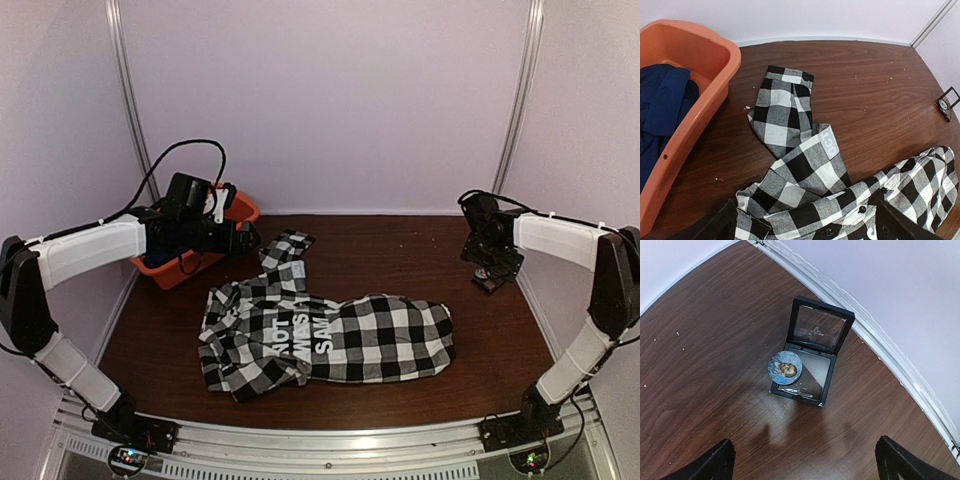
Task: Pin the brooch onto the clothing
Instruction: Pick up the brooch from the brooch box.
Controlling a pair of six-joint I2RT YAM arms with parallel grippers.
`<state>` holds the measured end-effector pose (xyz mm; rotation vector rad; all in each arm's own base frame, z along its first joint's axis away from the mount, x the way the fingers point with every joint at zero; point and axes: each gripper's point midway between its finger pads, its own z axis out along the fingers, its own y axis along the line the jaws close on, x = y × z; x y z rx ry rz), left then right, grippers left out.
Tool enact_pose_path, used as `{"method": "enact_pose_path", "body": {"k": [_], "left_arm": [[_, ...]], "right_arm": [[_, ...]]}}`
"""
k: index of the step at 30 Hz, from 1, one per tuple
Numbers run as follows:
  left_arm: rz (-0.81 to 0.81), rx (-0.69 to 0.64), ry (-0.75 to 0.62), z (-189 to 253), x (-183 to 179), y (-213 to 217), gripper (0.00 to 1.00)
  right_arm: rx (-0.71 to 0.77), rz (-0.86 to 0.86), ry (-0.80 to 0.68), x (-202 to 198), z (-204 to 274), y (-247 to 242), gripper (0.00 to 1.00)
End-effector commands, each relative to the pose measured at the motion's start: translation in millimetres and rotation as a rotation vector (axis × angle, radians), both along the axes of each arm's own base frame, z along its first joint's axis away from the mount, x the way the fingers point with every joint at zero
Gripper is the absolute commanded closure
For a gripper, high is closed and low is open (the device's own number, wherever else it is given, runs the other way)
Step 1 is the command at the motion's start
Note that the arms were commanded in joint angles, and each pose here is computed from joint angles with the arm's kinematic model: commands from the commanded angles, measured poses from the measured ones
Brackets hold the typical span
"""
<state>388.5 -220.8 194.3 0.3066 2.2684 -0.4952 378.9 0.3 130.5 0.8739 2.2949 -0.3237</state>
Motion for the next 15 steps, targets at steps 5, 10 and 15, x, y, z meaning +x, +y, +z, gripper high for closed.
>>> {"method": "enact_pose_path", "body": {"k": [5, 10, 15], "left_arm": [[0.005, -0.03, -0.037, 13.9, -2.4, -1.7, 0.02], [0.026, -0.034, -0.036, 12.8, -2.0, 0.8, 0.02], [0.017, -0.044, -0.007, 7.6, -2.4, -3.1, 0.02]], "right_arm": [[-0.083, -0.042, -0.006, -11.7, 7.8, -19.6, 0.0], [-0.117, -0.032, 0.02, -18.2, -0.9, -25.3, 0.0], [-0.054, -0.014, 0.029, -8.6, -8.1, -17.4, 0.0]]}}
